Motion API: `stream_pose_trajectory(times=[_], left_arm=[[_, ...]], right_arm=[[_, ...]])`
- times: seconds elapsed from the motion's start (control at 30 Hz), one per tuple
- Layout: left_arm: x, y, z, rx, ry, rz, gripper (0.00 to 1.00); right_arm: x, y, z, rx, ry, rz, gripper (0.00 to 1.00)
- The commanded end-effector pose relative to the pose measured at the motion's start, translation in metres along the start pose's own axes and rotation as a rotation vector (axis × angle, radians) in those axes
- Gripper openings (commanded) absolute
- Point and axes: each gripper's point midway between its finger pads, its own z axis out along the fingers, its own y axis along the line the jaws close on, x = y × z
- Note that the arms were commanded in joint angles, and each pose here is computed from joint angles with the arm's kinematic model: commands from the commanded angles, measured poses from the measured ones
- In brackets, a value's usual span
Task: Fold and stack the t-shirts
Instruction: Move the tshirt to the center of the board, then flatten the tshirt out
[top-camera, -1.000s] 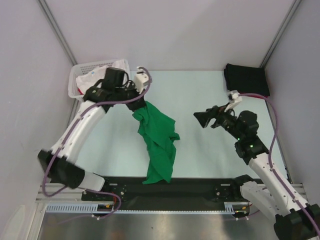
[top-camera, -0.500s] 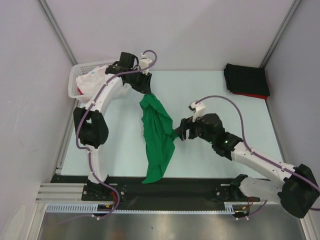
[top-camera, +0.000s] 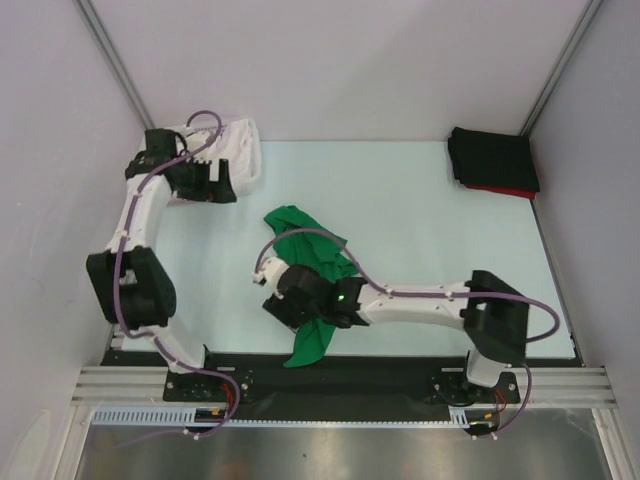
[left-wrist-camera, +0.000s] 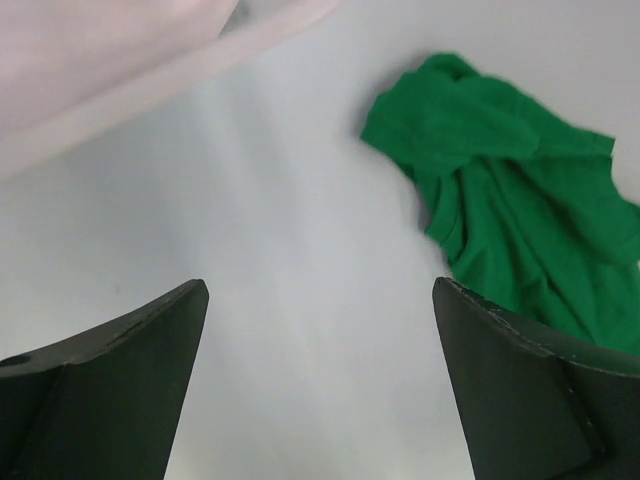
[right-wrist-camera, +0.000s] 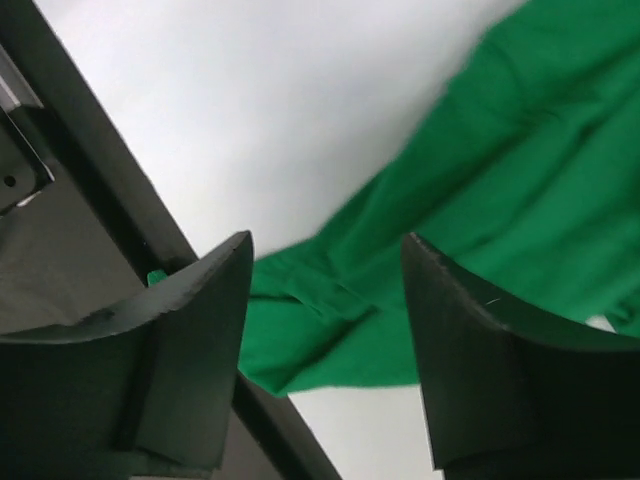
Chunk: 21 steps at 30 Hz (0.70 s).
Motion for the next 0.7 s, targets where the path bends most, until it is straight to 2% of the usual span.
stream_pose_trajectory(times=[0.0, 0.07, 0.1, 0.17, 0.27, 0.4, 0.5, 0.53, 0.6, 0.63, 0.67], left_arm=[[-0.001, -0.006, -0.052, -0.056, -0.121, 0.118, 1.0], [0.019, -0.007, -0.053, -0.065, -0.097, 0.125, 1.0], [0.021, -0.011, -0.063, -0.072, -0.11, 0.146, 1.0], [0.033, -0.017, -0.065, -0.059, -0.101, 0.145, 1.0], [0.039, -0.027, -0.073, -0.038, -0.121, 0.16, 1.0], [0.043, -0.033, -0.08, -0.038, -0.132, 0.161, 1.0], [0.045, -0.033, -0.083, -0.044, -0.137, 0.166, 1.0], [0.046, -0.034, -0.083, -0.042, -0.135, 0.168, 1.0], [0.047, -0.034, -0.084, -0.047, -0.137, 0.169, 1.0], [0.047, -0.034, -0.085, -0.052, -0.139, 0.174, 1.0], [0.047, -0.033, -0.085, -0.055, -0.141, 0.175, 1.0]], right_arm=[[0.031, 0.012, 0.015, 0.012, 0.203, -0.137, 0.63], [0.042, 0.001, 0.019, 0.081, 0.281, -0.161, 0.6], [0.043, -0.011, 0.026, 0.159, 0.295, -0.179, 0.61], [0.048, -0.019, 0.028, 0.206, 0.328, -0.2, 0.63], [0.054, -0.028, 0.036, 0.269, 0.37, -0.229, 0.64], [0.068, -0.04, 0.038, 0.344, 0.442, -0.273, 0.59], [0.082, -0.04, 0.041, 0.33, 0.485, -0.278, 0.42], [0.085, -0.039, 0.042, 0.321, 0.489, -0.273, 0.27], [0.082, -0.038, 0.044, 0.317, 0.473, -0.261, 0.12], [0.077, -0.036, 0.044, 0.313, 0.456, -0.256, 0.0], [0.066, -0.036, 0.043, 0.31, 0.424, -0.245, 0.0]])
